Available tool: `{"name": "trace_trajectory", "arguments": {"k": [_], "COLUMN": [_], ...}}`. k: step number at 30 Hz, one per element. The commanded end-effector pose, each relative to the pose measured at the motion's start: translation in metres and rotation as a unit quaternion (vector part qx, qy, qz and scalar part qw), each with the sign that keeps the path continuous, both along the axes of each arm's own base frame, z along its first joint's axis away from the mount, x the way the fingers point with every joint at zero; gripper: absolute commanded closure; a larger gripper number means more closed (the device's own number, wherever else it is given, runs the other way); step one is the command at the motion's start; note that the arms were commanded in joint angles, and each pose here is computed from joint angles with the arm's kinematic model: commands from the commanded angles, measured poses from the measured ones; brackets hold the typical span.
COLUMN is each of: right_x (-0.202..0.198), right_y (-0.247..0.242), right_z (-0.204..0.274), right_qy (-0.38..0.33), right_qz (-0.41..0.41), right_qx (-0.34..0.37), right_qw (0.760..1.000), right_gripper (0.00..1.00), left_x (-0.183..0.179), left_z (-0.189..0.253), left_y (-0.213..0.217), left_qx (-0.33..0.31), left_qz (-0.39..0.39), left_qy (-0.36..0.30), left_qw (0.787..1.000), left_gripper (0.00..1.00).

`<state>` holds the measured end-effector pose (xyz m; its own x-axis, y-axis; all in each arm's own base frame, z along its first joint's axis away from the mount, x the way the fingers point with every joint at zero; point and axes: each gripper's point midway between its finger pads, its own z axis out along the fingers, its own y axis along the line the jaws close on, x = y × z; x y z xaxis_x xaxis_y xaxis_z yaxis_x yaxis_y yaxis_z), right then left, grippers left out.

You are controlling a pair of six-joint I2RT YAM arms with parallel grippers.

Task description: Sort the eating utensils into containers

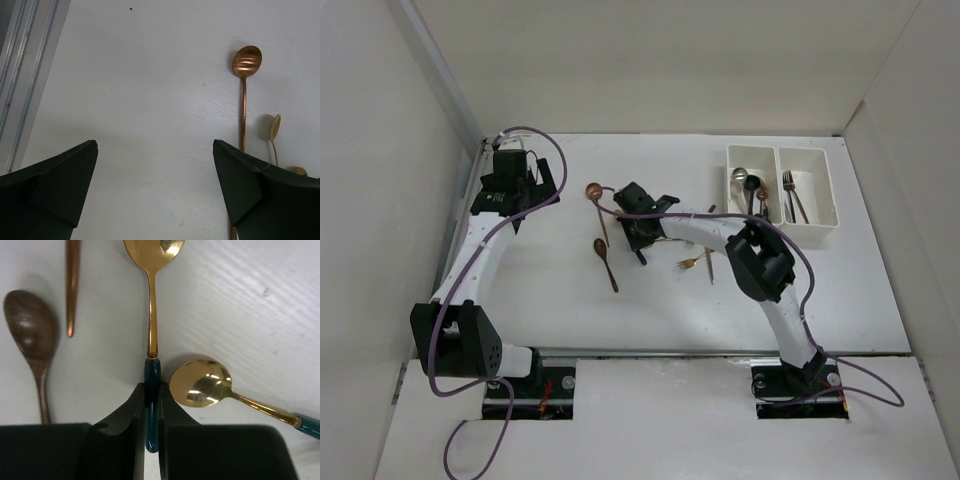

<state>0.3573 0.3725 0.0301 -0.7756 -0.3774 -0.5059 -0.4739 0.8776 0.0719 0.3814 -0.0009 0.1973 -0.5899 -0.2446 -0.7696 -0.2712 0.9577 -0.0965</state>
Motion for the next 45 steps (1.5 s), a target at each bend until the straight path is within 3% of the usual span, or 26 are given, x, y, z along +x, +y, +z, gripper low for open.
{"name": "trace_trajectory", "arguments": {"k": [1,6,8,10,13,17,22,26,27,28,29,32,36,38,40,42,43,45], "right_x": [0.026,0.078,0.109,0.127,0.147,0.148,0.133,0.134,0.138,0.138,0.138,0.143,0.137,0.131,0.112,0.086,0.070,0.056], "right_y": [0.008,-0.009,-0.055,-0.096,-0.177,-0.269,-0.318,-0.322,-0.322,-0.322,-0.322,-0.304,-0.253,-0.220,-0.162,-0.105,-0.101,-0.092], "right_z": [0.049,0.173,0.227,0.243,0.241,0.196,0.115,0.081,0.083,0.083,0.086,0.117,0.177,0.188,0.179,0.159,0.112,0.081], "right_qy": [-0.044,-0.156,-0.212,-0.236,-0.260,-0.223,-0.147,-0.105,-0.106,-0.106,-0.106,-0.142,-0.221,-0.250,-0.258,-0.228,-0.156,-0.103], "right_qz": [0.003,-0.011,-0.059,-0.087,-0.139,-0.212,-0.247,-0.245,-0.245,-0.245,-0.245,-0.225,-0.153,-0.087,0.038,0.169,0.214,0.267], "right_qx": [0.038,0.120,0.152,0.147,0.091,0.021,-0.026,-0.048,-0.047,-0.047,-0.047,-0.034,-0.040,-0.056,-0.073,-0.056,-0.085,-0.106], "right_qw": [0.998,0.980,0.964,0.957,0.951,0.951,0.957,0.963,0.963,0.963,0.963,0.963,0.962,0.963,0.963,0.957,0.961,0.952], "right_gripper": [1.00,1.00,1.00,1.00,1.00,1.00,1.00,0.97,0.82,0.81,0.64,0.36,0.14,0.07,0.04,0.04,0.04,0.04], "left_x": [-0.002,-0.001,-0.001,-0.001,0.000,0.000,-0.002,-0.001,-0.001,-0.001,-0.001,-0.001,-0.003,-0.003,-0.003,-0.003,-0.003,-0.002], "left_z": [0.012,0.016,0.016,0.016,0.023,0.023,0.021,0.025,0.025,0.025,0.025,0.025,0.021,0.014,0.006,0.006,0.006,0.003], "left_y": [0.001,0.001,0.001,0.005,0.009,0.017,0.021,0.021,0.021,0.021,0.025,0.025,0.032,0.030,0.027,0.024,0.022,0.020], "left_qx": [-0.005,-0.006,-0.006,-0.006,-0.006,-0.005,-0.005,-0.005,-0.005,-0.005,-0.005,-0.005,-0.009,-0.018,-0.025,-0.030,-0.038,-0.042], "left_qz": [0.005,0.005,0.005,0.009,0.015,0.026,0.032,0.032,0.032,0.032,0.036,0.036,0.049,0.050,0.049,0.043,0.040,0.036], "left_qy": [-0.025,-0.030,-0.030,-0.030,-0.039,-0.039,-0.035,-0.039,-0.039,-0.039,-0.039,-0.039,-0.036,-0.028,-0.019,-0.018,-0.019,-0.014], "left_qw": [1.000,1.000,1.000,0.999,0.999,0.999,0.999,0.999,0.999,0.999,0.999,0.999,0.998,0.998,0.998,0.998,0.998,0.998], "left_gripper": [0.00,0.00,0.00,0.00,0.00,0.00,0.00,0.00,0.00,0.00,0.00,0.00,0.00,0.00,0.00,0.00,0.00,0.00]}}
